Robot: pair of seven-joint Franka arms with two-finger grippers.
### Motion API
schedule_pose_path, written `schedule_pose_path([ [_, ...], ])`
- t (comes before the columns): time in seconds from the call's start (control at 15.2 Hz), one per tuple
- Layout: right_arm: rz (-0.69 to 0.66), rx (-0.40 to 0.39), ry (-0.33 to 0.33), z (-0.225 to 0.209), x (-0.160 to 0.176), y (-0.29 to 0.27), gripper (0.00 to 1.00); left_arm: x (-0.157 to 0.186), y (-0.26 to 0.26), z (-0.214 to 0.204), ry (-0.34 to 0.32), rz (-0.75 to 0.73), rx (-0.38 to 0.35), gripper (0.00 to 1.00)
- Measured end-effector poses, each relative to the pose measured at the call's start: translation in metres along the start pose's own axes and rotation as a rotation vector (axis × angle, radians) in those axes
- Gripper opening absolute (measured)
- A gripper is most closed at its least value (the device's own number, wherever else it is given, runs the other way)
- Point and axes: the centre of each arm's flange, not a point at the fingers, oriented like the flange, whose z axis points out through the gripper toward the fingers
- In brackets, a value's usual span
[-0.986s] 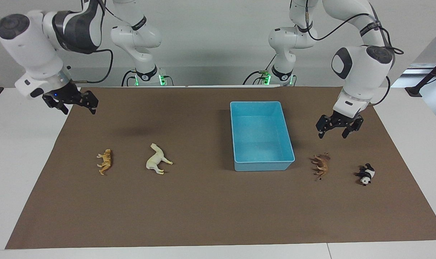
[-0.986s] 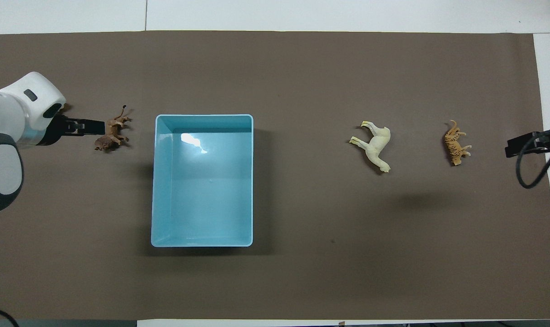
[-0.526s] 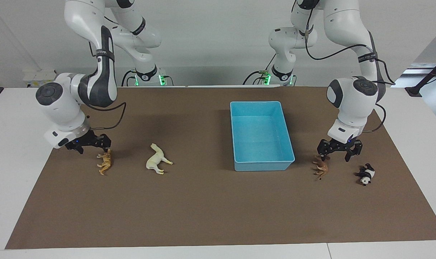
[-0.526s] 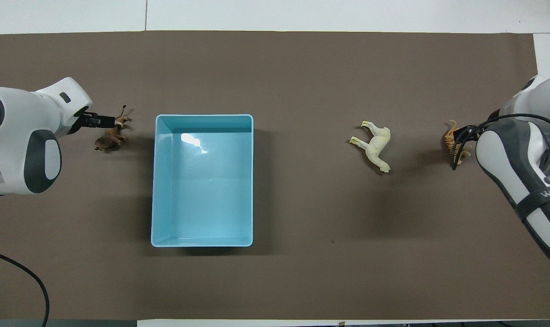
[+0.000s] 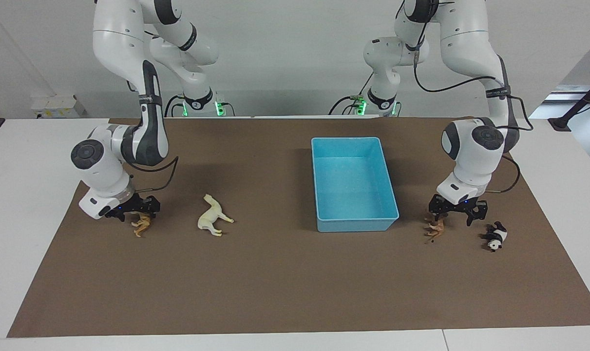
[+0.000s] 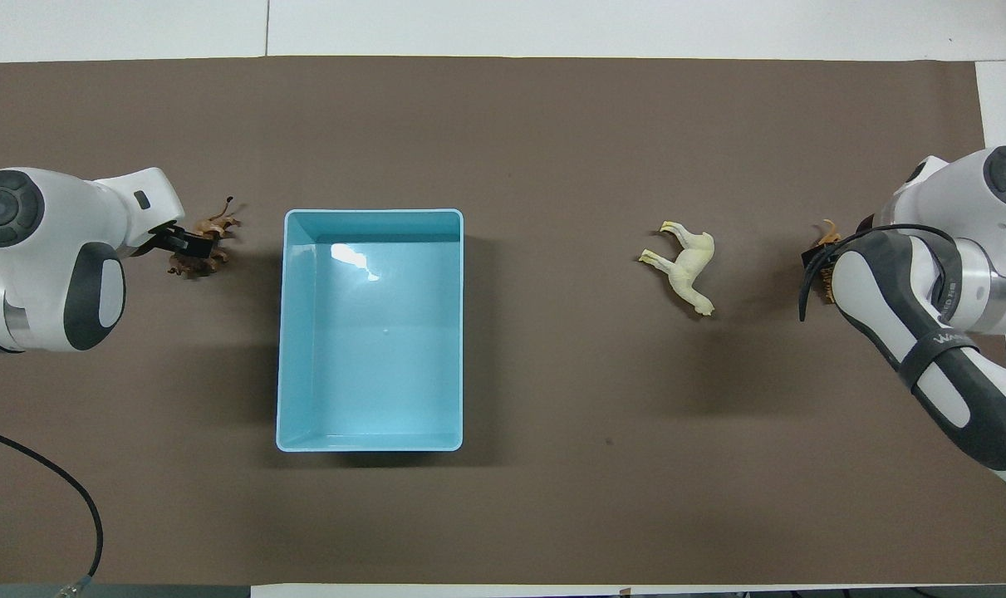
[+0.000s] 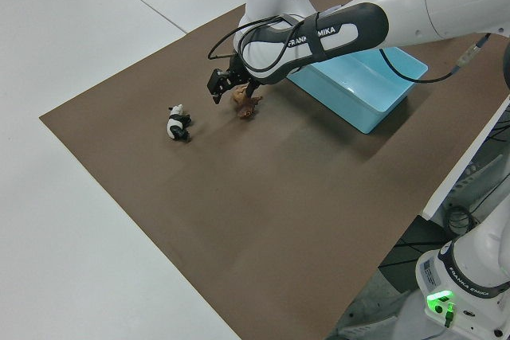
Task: Put all toys into storage box
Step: 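Grasp the brown horse with the left gripper while the right gripper grasps the tiger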
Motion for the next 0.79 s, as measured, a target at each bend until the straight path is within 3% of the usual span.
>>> schedule_pose_path([
  [0.26, -0.005, 0.001, 0.003, 0.0114, -0.006, -0.0034, 0.97, -0.0018, -0.0026, 0.0019, -0.003, 0.031, -0.001, 1.0],
  [0.66, -0.01, 0.0, 0.016, 0.0033, -0.0047, -0.0061, 0.33, -0.0018, 0.0027, 0.0073, -0.019, 0.009, -0.011, 1.0],
  [0.79, -0.006, -0.001, 0.017, 0.003, -0.0053, -0.0037, 0.33, -0.0017, 0.0052, 0.0082, -0.028, 0.006, -0.016, 1.0],
])
